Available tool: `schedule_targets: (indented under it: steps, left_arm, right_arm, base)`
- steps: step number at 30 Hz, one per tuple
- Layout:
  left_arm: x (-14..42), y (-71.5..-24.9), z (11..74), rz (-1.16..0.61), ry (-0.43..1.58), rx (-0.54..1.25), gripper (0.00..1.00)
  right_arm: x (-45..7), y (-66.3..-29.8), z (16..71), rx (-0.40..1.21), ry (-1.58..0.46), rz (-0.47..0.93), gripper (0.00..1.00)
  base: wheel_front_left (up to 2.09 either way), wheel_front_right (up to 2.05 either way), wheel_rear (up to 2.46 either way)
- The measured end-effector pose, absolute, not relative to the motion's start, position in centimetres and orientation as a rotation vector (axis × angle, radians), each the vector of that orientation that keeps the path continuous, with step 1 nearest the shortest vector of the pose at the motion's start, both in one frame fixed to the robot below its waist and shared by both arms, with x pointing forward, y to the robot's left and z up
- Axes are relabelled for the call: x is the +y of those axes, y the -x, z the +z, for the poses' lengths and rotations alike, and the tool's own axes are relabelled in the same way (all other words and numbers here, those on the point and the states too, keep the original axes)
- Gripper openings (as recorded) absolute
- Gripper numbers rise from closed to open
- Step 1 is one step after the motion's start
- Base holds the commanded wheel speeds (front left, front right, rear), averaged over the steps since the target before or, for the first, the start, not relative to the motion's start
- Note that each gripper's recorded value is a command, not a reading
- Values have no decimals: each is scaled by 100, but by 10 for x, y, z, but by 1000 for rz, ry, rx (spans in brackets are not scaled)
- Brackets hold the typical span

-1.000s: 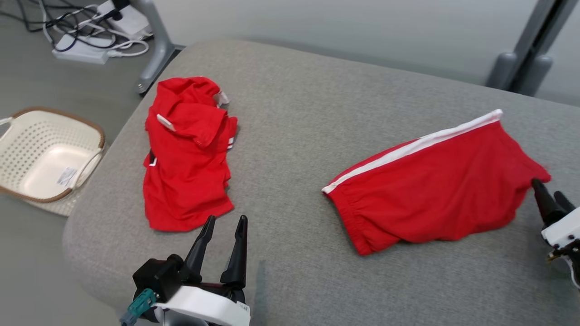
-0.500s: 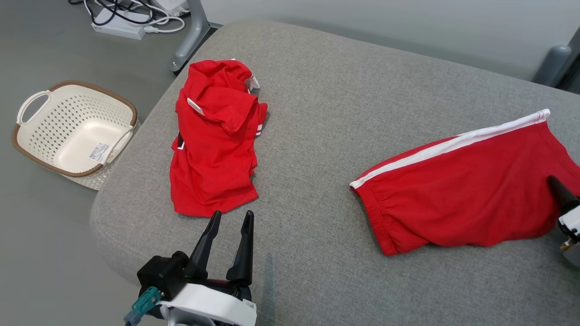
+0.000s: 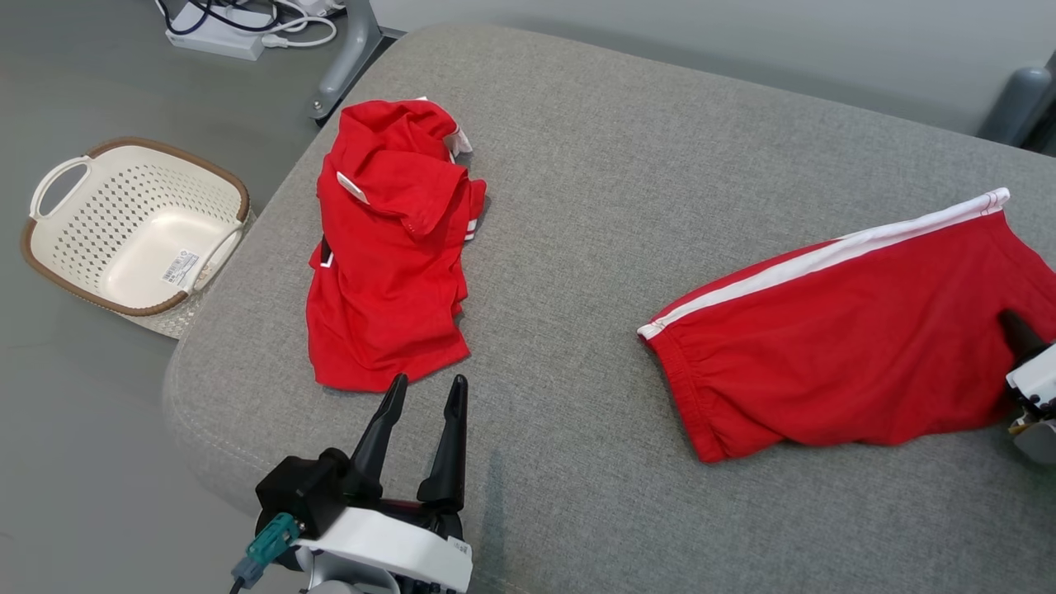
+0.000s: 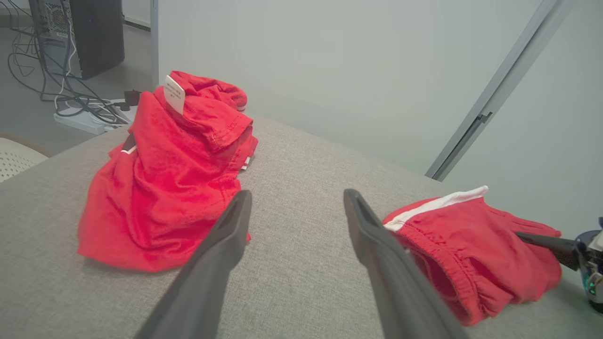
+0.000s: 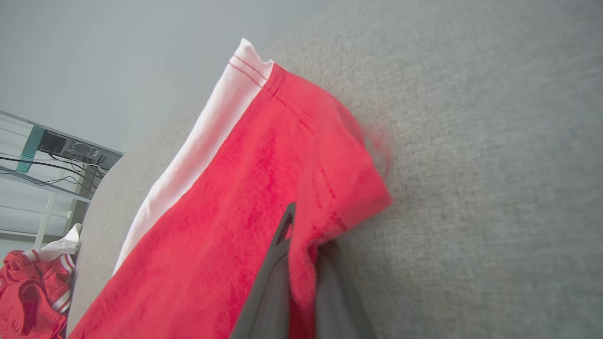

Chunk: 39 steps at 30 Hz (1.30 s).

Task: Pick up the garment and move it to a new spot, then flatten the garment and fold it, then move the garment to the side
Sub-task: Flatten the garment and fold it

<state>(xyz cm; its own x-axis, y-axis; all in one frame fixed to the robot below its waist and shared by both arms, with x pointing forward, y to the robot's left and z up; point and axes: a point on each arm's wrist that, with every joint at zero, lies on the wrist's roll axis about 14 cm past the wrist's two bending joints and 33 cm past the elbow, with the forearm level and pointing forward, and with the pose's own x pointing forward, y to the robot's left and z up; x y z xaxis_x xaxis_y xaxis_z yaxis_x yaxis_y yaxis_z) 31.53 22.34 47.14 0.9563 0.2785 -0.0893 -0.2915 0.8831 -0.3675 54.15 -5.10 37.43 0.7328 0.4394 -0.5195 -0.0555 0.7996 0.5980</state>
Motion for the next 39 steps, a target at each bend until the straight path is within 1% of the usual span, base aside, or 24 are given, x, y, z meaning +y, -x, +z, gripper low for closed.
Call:
schedule_targets:
  steps: [4, 8, 12, 17, 19, 20, 22, 23, 24, 29, 31, 35, 39]
  left_arm:
    - [218, -318, 473, 272, 360, 33, 100]
    - [214, -319, 477, 254, 357, 21, 100]
    - [212, -319, 482, 240, 361, 2, 100]
    - [208, -320, 487, 219, 361, -13, 100]
    - [207, -317, 487, 217, 364, -18, 100]
    - [207, -317, 487, 217, 364, -18, 100]
    - [205, -314, 488, 212, 372, -25, 100]
    - [205, -314, 488, 212, 372, -25, 100]
    - [205, -313, 488, 210, 374, -25, 100]
    - [197, -312, 492, 174, 386, -41, 100]
    - [194, -313, 494, 161, 389, -48, 100]
    - [187, -315, 497, 127, 394, -56, 100]
    - [181, -314, 495, 105, 397, -51, 100]
  right_arm:
    - [-55, -543, 381, 665, -611, 275, 0]
    - [-69, -544, 389, 605, -670, 217, 0]
    - [-89, -536, 391, 553, -727, 129, 0]
    - [-105, -522, 390, 520, -786, 63, 0]
    - [-127, -511, 391, 474, -826, -11, 0]
    - [-127, -511, 391, 474, -826, -11, 0]
    - [-147, -496, 389, 441, -859, -81, 0]
    - [-147, -496, 389, 441, -859, -81, 0]
    - [-156, -491, 389, 428, -875, -113, 0]
    - [-208, -457, 378, 385, -893, -288, 0]
    - [-223, -444, 373, 381, -895, -339, 0]
    - [-234, -424, 367, 390, -891, -380, 0]
    - [-246, -415, 370, 375, -878, -402, 0]
  base:
    - [0, 0, 0]
    - [0, 0, 0]
    - [0, 0, 0]
    - [0, 0, 0]
    - [0, 0, 0]
    - [0, 0, 0]
    - [0, 0, 0]
    - [0, 0, 0]
    - [0, 0, 0]
    - [0, 0, 0]
    - [0, 0, 0]
    - [0, 0, 0]
    - [0, 0, 0]
